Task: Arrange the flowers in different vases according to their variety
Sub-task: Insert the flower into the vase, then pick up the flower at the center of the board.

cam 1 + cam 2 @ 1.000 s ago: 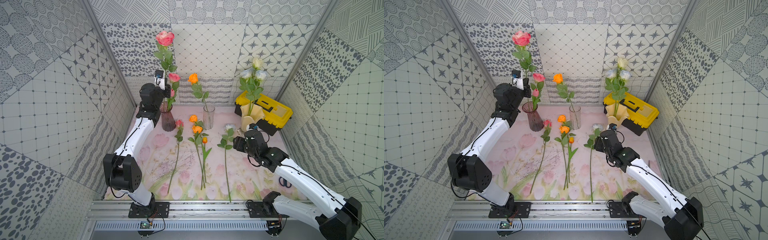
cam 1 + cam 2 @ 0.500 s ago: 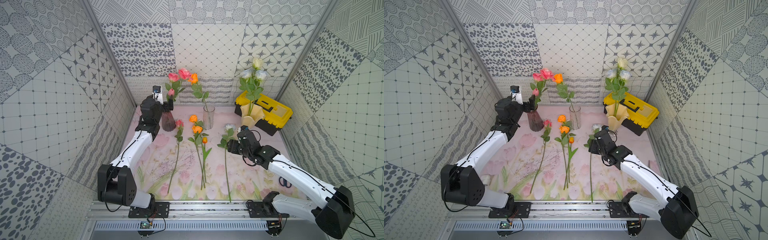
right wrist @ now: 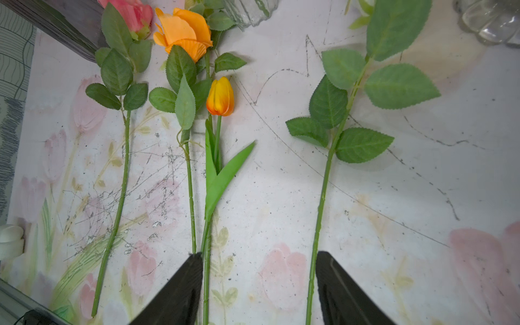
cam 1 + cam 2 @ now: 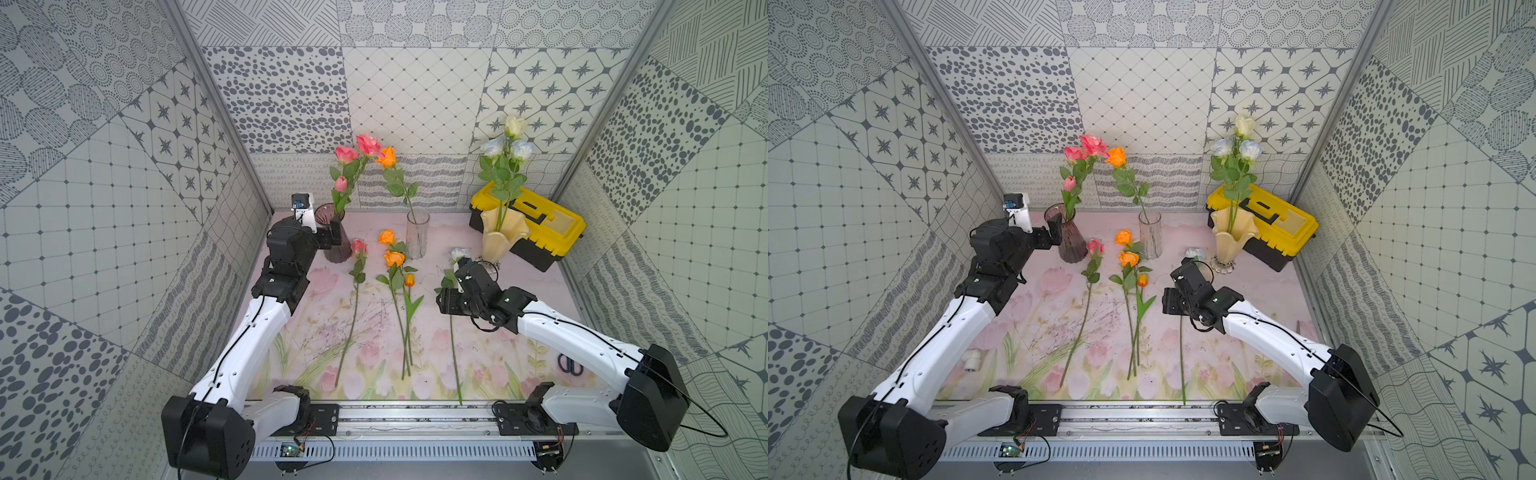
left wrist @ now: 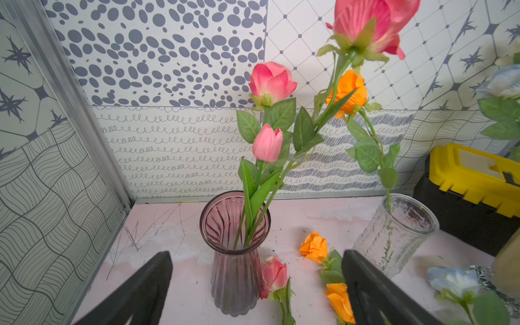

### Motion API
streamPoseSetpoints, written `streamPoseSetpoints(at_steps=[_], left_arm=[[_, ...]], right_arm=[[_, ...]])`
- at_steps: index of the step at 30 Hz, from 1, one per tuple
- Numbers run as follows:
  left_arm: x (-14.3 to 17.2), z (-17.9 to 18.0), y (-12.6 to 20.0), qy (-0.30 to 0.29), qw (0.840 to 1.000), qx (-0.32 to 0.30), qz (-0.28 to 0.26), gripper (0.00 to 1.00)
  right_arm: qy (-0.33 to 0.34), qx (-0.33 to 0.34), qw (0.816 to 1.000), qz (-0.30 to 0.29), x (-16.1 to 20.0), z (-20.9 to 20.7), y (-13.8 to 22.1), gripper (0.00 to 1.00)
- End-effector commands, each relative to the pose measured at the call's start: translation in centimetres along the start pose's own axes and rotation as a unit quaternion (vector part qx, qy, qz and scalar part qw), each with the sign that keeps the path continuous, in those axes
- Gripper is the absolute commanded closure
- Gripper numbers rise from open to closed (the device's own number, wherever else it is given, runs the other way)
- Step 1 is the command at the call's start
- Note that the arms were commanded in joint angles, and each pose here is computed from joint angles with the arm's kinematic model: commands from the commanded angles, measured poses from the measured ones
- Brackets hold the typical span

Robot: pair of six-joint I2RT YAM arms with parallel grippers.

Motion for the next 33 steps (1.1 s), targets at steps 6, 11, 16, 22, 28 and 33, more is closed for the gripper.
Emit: streamPoseSetpoints(at_steps=[6,11,16,22,28,33], left_arm=[[5.5,-1.7,5.4,0.033,0.991,0.053,0.117,0.01],[8.4,-2.2,6.9,0.059,0.981,0.084,0.167,0.01],[11.7,-2.2,7.1,0.074,0.966,0.088,0.233,0.02],[14.7,-2.1,7.5,0.097,0.950,0.088,0.284,0.03],[16.0,-1.9,7.7,0.097,0.944,0.085,0.304,0.03],[16.5,-1.8,7.4,0.097,0.941,0.084,0.313,0.03]], right_arm=[[0.009,0.019,0.999,0.042,1.7,-1.2,-2.6,0.32],[0.001,0.010,0.997,0.075,2.2,-2.7,-4.1,0.32],[0.005,0.015,0.994,0.107,2.8,-3.5,-5.5,0.34],[0.013,0.025,0.990,0.137,3.5,-3.7,-7.3,0.40],[0.012,0.039,0.987,0.155,3.8,-4.0,-8.7,0.51],[0.013,0.055,0.984,0.171,4.2,-4.4,-9.4,0.61]])
Point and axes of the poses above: each gripper's point midway between its finger pads, its own y axis back along the fingers, its own z axis along the line the jaws close on, x = y × z, the point moved 3 cm from there along y, back along the fingers, and after that the axes turned 12 degrees about y, right-handed, at the moved point
